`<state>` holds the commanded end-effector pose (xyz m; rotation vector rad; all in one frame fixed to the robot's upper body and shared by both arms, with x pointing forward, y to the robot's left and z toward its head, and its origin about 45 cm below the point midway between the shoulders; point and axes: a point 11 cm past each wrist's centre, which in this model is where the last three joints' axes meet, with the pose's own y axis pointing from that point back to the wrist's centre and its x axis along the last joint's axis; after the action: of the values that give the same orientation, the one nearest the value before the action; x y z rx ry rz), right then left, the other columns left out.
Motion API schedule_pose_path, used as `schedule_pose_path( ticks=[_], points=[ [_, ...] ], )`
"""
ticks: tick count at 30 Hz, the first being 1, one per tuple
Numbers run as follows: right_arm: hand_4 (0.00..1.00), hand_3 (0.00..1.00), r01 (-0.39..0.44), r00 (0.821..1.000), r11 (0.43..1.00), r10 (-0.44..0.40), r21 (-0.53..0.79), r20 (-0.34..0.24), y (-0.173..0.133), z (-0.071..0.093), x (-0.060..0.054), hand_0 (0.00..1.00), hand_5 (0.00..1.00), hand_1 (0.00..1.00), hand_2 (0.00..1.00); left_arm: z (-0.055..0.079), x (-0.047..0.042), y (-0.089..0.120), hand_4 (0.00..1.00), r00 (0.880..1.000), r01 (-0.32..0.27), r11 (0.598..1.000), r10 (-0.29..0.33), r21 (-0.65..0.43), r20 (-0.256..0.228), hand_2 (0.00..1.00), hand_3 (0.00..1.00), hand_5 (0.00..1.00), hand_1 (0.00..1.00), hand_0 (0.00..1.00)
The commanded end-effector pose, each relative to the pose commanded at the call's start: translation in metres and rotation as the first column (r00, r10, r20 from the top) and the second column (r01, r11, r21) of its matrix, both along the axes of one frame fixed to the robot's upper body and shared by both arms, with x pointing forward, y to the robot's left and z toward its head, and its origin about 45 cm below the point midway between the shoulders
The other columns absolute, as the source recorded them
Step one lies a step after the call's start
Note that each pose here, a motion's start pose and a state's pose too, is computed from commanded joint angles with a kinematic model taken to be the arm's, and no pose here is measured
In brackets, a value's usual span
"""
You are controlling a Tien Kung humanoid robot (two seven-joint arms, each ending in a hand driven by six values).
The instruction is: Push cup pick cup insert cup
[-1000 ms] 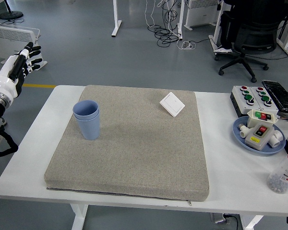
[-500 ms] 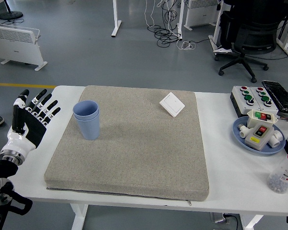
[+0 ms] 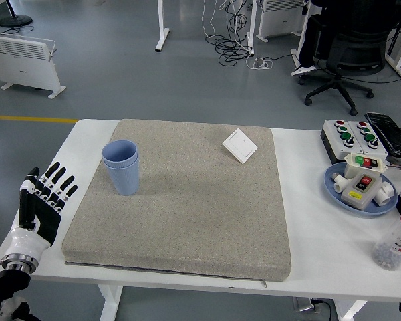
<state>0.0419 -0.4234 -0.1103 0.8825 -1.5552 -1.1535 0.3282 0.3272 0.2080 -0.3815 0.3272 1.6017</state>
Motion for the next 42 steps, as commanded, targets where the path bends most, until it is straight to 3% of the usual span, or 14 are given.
schedule_pose_path(
  ticks=[13,29,42],
  points=[
    [0.106,0.543,0.007,1.0,1.0,-0.007,0.0,0.013,-0.001,0.0,0.003,0.693,0.431,0.592,0.593,-0.006,0.0001,0.0,0.594,1.0,0.001,1.0,-0.002,-0.005,-0.019,0.954,0.876,0.998,0.89,0.875],
    [0.105,0.543,0.009,0.999,1.0,-0.009,-0.001,0.042,-0.001,0.002,0.016,0.693,0.432,0.591,0.591,0.002,0.0045,0.005,0.594,1.0,-0.02,1.0,0.02,-0.01,0.021,0.952,0.875,0.998,0.889,0.876],
    [0.102,0.542,-0.006,0.999,1.0,0.006,-0.003,0.041,-0.002,0.003,0.02,0.692,0.434,0.591,0.591,0.001,0.0052,0.007,0.593,0.999,-0.037,0.999,0.037,-0.008,0.01,0.953,0.875,0.998,0.885,0.874]
  ],
)
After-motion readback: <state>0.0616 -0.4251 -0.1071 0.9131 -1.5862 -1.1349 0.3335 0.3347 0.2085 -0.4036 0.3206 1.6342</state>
